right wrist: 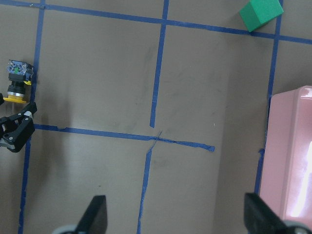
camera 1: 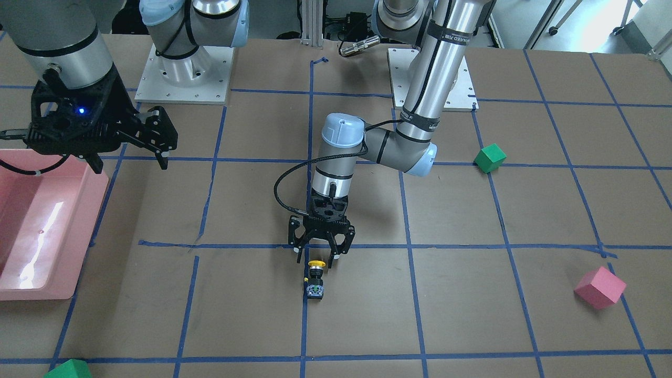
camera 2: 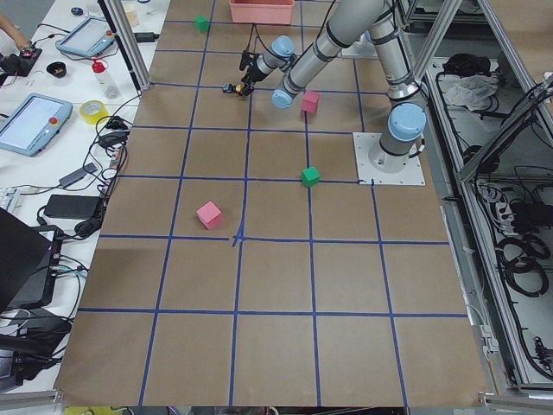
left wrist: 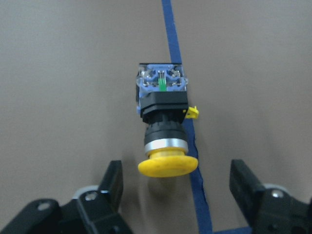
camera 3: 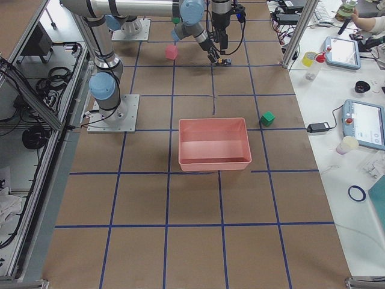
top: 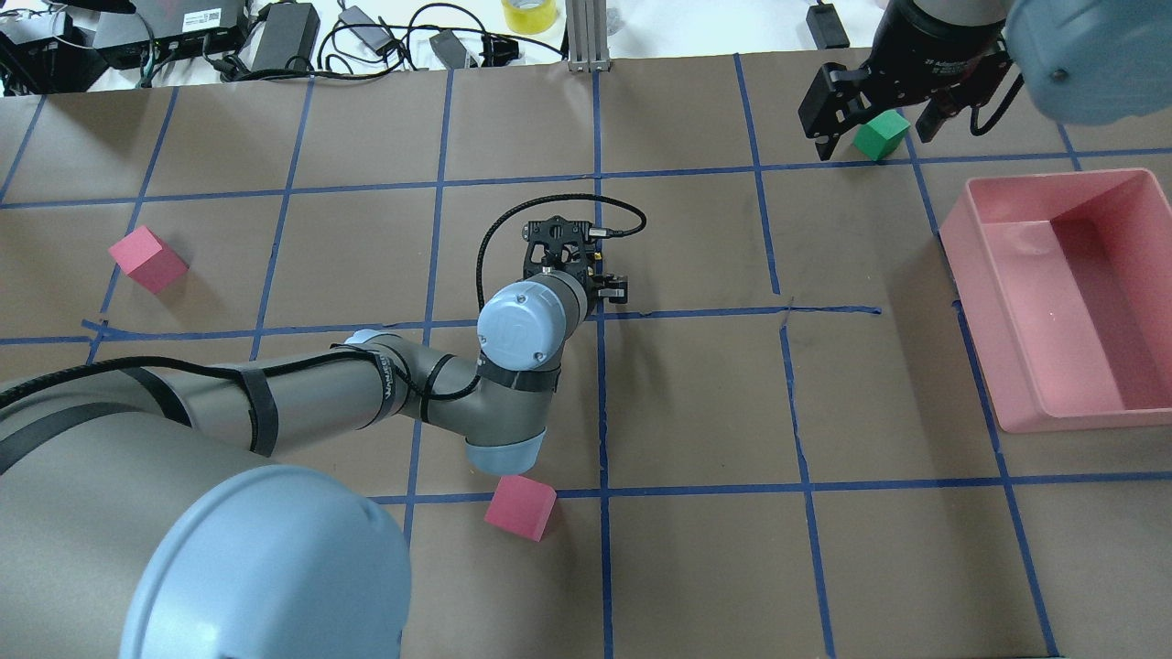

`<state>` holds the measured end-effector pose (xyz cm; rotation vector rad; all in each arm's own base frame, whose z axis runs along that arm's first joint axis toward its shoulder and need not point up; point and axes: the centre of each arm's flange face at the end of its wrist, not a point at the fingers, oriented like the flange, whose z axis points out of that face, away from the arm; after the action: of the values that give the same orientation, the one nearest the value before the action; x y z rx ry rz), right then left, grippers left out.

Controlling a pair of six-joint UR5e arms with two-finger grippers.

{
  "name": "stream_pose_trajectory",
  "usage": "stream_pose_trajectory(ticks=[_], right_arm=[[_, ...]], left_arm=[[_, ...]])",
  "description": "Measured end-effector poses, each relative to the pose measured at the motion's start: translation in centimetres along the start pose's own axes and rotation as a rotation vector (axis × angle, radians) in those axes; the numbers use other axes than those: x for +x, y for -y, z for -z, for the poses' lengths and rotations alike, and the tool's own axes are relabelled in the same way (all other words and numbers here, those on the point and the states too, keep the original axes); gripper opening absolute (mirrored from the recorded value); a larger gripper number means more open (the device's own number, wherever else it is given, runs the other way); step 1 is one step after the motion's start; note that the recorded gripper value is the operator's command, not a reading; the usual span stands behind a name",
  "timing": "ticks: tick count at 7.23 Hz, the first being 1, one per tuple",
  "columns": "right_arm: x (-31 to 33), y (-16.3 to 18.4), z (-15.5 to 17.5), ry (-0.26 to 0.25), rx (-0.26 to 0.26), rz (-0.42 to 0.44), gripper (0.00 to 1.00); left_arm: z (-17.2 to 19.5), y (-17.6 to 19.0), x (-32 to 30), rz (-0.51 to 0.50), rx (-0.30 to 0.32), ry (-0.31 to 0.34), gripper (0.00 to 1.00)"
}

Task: Align button upright
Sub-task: 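Lower the left gripper and grasp the button near its yellow cap, then lift and rotate the button with the left gripper to stand cap-up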

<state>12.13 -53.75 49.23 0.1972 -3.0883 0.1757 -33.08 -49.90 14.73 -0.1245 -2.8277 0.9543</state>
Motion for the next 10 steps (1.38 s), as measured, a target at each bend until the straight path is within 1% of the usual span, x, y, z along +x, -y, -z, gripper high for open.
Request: stream_pose_trajectory(ticks=[2, 3, 5, 7, 8, 9, 10], right_arm=[[0.0, 0.0, 0.1, -0.001, 0.002, 0.0, 1.0], [0.0, 0.0, 0.1, -0.002, 0.001, 0.0, 1.0], [0.0, 0.2, 0.4, 0.003, 0.008, -0.001, 1.0], [0.3, 0.1, 0.4, -0.003, 0.002, -0.003, 1.0], [0.5, 0.1, 0.2, 0.001, -0.004, -0.004, 1.0], [0.6, 0.2, 0.0, 0.007, -0.007, -0.005, 1.0], [0.7, 0.1, -0.1, 0.006, -0.01, -0.008, 1.0]], left_arm=[[-0.2, 0.0, 0.0, -0.013, -0.001, 0.0, 0.21], [-0.2, 0.0, 0.0, -0.022, 0.0, 0.0, 0.12], [0.5, 0.5, 0.1, -0.033, 0.015, -0.003, 0.12], [2.1, 2.1, 0.4, -0.035, 0.033, -0.004, 0.12], [3.2, 3.2, 0.5, -0.031, 0.014, 0.002, 0.12], [4.4, 4.7, 0.7, -0.02, -0.031, 0.015, 0.12], [5.5, 6.9, 1.3, -0.003, -0.11, 0.034, 0.12]])
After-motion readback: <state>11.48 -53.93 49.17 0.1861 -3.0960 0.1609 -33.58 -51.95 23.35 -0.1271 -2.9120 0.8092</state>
